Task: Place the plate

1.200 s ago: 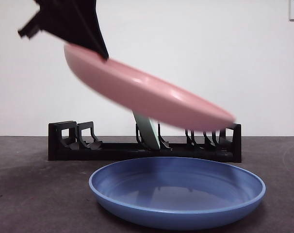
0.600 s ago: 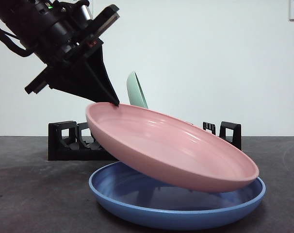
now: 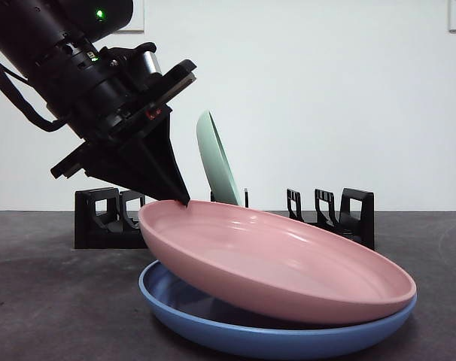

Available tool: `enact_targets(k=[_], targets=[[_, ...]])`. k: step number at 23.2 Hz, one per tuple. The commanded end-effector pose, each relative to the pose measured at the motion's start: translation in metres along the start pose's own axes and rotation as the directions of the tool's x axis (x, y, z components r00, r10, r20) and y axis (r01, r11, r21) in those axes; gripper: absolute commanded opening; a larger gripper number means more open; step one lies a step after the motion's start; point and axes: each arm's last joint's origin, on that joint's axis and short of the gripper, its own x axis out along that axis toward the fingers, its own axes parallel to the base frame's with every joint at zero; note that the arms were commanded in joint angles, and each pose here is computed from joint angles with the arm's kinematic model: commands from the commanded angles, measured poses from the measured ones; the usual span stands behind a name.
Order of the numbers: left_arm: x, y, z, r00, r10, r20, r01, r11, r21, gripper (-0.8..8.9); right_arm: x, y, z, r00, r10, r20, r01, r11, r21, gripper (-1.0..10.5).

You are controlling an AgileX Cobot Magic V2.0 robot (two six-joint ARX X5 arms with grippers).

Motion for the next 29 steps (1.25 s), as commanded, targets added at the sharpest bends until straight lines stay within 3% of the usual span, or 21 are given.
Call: enact_targets(k=[1,3,5,15,22,29], targets=[[0.004,-0.001,0.001,1.000,-0.012,-0.003,0.012,1.000,0.020,1.73,-0.003,0.002,0.003,1.000,0.005,0.022,-0.005,1.000,-0.002,4.6],[0.002,-0.002,0.003,1.000,-0.019,0.005,0.019,1.000,0.005,3.14,-0.003,0.002,0.003,1.000,0.005,0.024,-0.005,1.000,-0.003,4.6],[-0.005,-0.006,0.008,0.999,-0.038,0.023,0.038,0.999,0.010,3.64,-0.003,0.002,0.003,1.000,0.005,0.024,-0.005,1.000,-0.003,4.6],[-0.106,-0.043,0.018,0.993,-0.060,0.100,0.051,0.994,0.093,3.72,-0.003,0.003,0.007,0.998,0.015,0.057,-0.014,1.000,-0.018,4.6],[-0.166,-0.056,-0.007,0.982,-0.078,0.174,0.053,0.988,0.145,3.71,0.001,0.004,0.015,0.996,0.034,0.086,-0.033,0.999,-0.009,4.6],[-0.215,-0.060,-0.040,0.963,-0.006,0.268,-0.046,0.981,0.188,3.72,0.039,-0.004,0.040,0.994,0.100,-0.033,-0.098,0.994,0.046,4.6]])
